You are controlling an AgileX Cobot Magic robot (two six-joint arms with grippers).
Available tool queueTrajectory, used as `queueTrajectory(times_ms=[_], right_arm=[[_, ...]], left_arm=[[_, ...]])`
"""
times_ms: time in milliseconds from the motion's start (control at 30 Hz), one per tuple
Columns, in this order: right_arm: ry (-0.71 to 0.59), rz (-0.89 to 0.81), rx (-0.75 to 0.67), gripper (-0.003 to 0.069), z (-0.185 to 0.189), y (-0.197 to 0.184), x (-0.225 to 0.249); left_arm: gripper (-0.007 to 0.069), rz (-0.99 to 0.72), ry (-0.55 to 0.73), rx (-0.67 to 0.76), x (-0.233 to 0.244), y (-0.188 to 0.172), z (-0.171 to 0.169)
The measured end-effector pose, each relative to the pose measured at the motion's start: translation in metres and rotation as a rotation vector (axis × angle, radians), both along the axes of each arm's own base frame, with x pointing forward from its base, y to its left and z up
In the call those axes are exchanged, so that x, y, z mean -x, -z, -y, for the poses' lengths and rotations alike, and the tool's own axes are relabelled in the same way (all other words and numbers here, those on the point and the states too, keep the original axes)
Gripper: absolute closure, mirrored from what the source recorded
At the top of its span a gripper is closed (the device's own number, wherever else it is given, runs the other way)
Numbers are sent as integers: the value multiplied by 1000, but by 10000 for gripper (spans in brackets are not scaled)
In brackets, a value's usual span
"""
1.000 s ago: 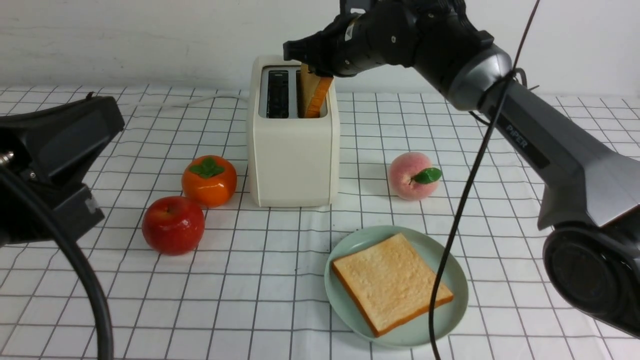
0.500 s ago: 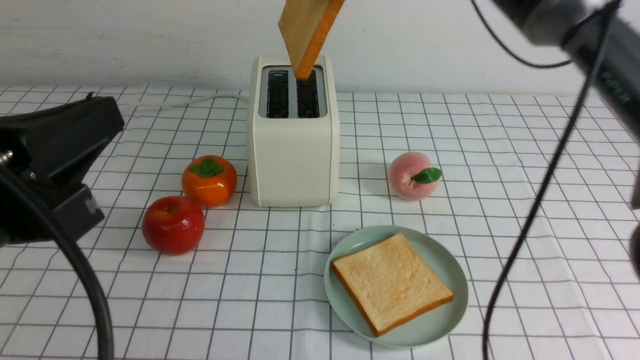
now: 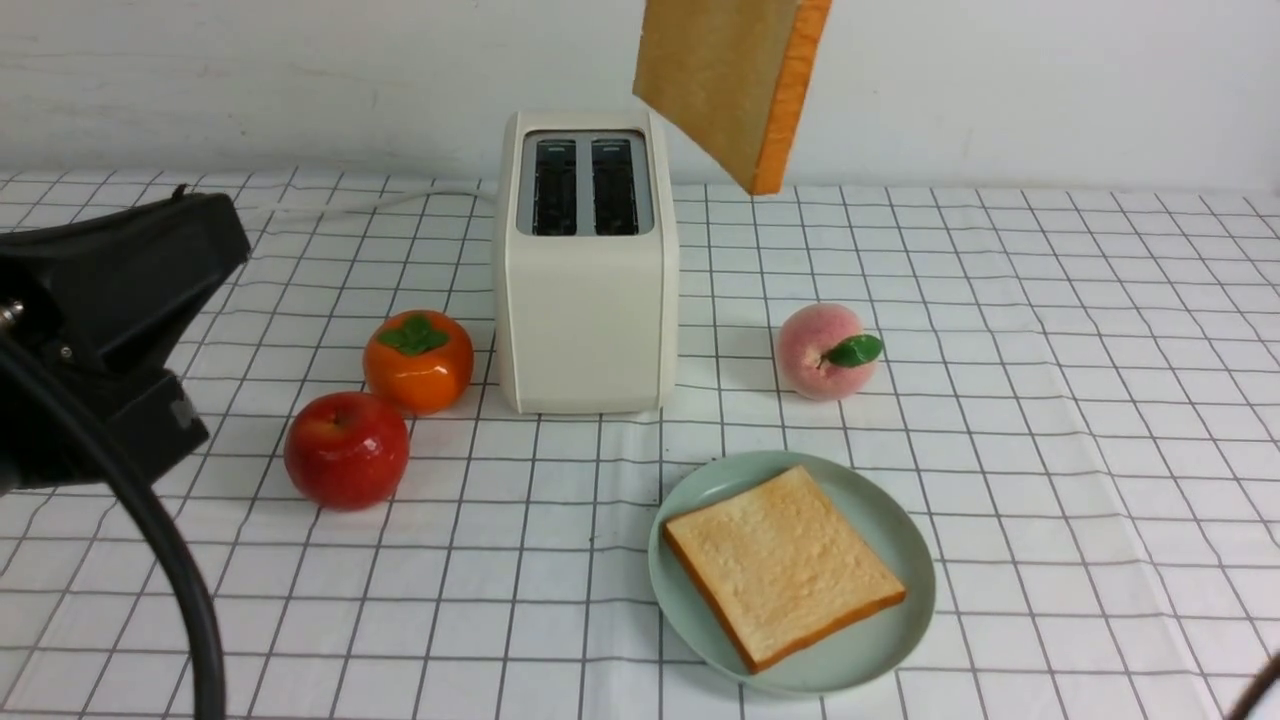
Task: Take toasted bread from bread machine on white checkered table place on plate.
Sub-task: 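Place the held slice of bread on top of the slice on the plate with the right gripper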
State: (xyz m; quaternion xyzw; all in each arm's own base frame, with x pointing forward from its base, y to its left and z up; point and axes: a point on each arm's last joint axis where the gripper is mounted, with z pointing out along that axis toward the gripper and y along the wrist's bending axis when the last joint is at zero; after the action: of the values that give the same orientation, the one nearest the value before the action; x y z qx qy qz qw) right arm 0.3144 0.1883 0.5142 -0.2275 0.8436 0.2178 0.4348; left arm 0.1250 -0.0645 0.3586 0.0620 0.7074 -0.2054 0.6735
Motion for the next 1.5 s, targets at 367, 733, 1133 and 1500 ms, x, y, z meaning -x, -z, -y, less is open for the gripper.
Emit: queueTrajectory(times_ms=[367,733,1133,1500], right_arm=[[208,-269,106,582,83,83,104],[141,-429,-349,582,83,198,75],[100,-390,-541,582,71,239,32],[123,-458,-530,585,68,270,16]], left_arm=[[603,16,98,7,4,-1,8],[603,15,355,-9,16,14,28],[603,-71,458,-62,23,52,35],[603,-153,392,-110,21,81,28]])
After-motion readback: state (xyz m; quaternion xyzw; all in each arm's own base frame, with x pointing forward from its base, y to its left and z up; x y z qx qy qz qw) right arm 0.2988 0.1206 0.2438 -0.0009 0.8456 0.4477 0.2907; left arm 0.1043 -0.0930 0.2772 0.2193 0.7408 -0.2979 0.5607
